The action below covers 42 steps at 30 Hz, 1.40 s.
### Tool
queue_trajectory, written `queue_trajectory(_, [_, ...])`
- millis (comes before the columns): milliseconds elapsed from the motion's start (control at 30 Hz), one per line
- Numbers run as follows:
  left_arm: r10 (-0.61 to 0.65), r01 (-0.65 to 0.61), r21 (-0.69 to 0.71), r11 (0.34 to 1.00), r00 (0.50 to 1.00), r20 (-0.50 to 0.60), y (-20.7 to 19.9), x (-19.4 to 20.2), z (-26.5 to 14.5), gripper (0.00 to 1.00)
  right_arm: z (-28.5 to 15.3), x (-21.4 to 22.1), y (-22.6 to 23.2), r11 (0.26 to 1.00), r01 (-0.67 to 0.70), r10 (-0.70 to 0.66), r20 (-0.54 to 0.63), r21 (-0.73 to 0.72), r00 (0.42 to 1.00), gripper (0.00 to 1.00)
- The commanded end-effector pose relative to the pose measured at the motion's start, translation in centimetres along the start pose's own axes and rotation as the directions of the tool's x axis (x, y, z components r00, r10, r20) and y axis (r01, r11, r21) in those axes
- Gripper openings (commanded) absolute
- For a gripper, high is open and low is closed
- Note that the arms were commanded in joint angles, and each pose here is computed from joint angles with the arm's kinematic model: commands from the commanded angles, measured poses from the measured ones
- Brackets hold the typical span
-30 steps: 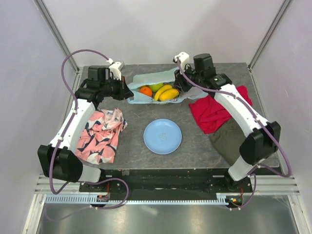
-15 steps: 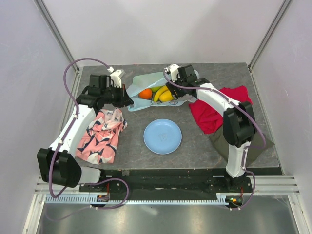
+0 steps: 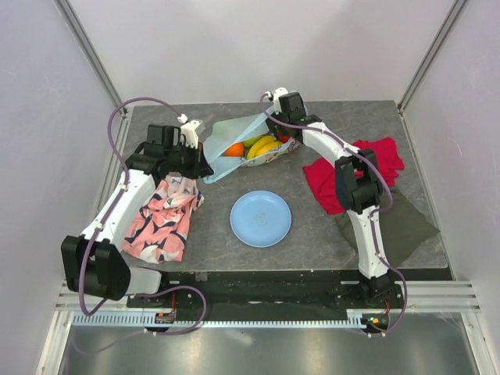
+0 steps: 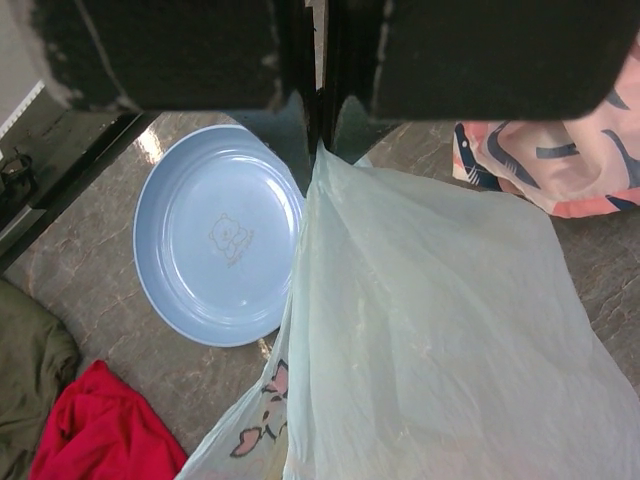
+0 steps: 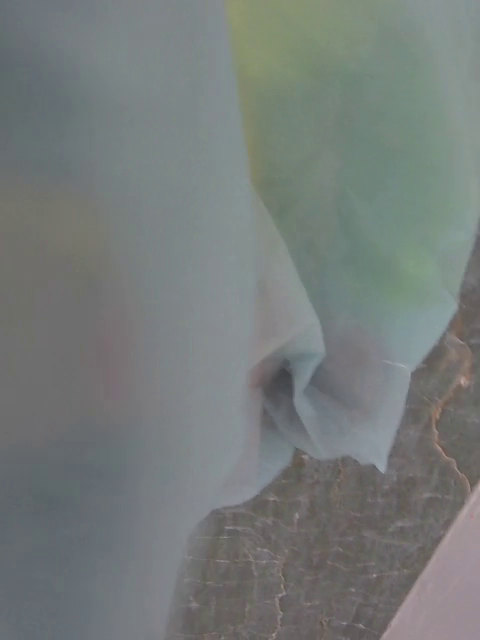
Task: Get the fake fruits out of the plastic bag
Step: Take out the fake fruit from the plastic bag.
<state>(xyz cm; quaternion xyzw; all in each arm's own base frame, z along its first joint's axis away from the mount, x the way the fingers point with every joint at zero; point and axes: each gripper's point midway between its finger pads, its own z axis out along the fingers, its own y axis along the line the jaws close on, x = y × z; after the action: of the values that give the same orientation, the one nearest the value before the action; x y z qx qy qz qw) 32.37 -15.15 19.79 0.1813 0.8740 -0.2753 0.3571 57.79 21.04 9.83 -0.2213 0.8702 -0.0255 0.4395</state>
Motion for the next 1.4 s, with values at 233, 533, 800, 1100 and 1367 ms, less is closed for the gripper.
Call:
queue_trajectory(233, [0.081, -0.083, -0.041, 0.996, 0.995, -0.052, 1.6, -0.4, 0.8, 0.02, 4.0, 2.1, -3.1, 0.995, -0.026, 0.030, -0.038, 0.098, 0.999, 0.85])
queue_trajectory(533, [0.075, -0.074, -0.017, 0.997, 0.997, 0.009, 1.1, -3.2, 1.3, 0.02, -6.2, -4.7, -2.6, 0.995, -0.067, 0.074, 0.100, -0.068, 0.992, 0.49])
queue_trajectory(800, [0.101, -0.104, 0.030, 0.994, 0.991, 0.093, -0.8, -6.0, 1.5, 0.02, -18.7, -6.2, 1.4, 0.930, 0.017, 0.061, 0.200, -0.366, 0.978, 0.50])
queue_trajectory(1100, [0.142, -0.147, 0.024, 0.989, 0.978, 0.154, -1.3, -9.8, 1.7, 0.02, -25.3, -1.1, 7.0, 0.765, 0.316, -0.258, 0.182, -0.561, 0.949, 0.46])
queue_trajectory(1367, [0.110, -0.124, 0.060, 0.990, 0.974, 0.198, -2.6, -10.9, 0.7, 0.02, -25.9, -2.8, 11.9, 0.683, 0.378, -0.254, 0.282, -0.624, 0.925, 0.47])
